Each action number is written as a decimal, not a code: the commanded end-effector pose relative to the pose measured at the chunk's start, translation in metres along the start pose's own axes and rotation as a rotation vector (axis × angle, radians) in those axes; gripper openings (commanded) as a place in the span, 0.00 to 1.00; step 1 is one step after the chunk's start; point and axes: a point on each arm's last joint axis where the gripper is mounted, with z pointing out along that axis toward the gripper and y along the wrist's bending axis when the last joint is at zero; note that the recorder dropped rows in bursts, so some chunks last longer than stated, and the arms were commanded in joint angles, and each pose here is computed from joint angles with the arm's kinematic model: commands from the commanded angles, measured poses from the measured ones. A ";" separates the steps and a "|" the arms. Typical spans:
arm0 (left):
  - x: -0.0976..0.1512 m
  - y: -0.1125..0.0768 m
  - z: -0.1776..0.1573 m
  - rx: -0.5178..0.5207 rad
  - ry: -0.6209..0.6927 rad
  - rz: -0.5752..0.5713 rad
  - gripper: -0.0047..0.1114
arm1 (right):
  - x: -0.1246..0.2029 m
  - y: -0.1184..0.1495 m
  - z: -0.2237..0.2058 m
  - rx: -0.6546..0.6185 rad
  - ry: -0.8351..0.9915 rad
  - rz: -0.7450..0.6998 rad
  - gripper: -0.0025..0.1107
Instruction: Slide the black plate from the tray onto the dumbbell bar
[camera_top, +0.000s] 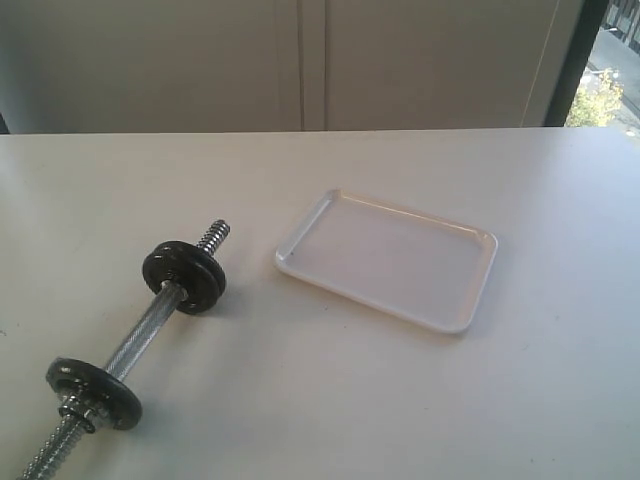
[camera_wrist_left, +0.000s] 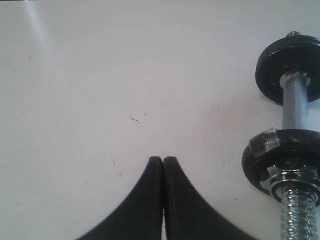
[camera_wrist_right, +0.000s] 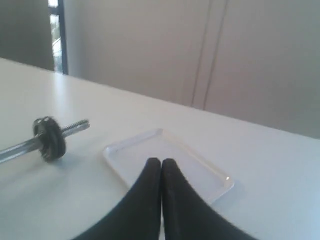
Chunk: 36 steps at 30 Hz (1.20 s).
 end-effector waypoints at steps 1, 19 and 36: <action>0.001 0.000 0.000 0.006 -0.002 0.001 0.04 | 0.018 -0.013 0.016 0.119 -0.102 0.014 0.02; 0.001 0.000 0.000 0.006 -0.002 0.001 0.04 | 0.099 -0.019 0.040 0.159 0.146 -0.079 0.02; 0.001 0.000 0.000 0.006 -0.002 0.001 0.04 | 0.099 -0.026 0.038 0.222 0.181 -0.317 0.02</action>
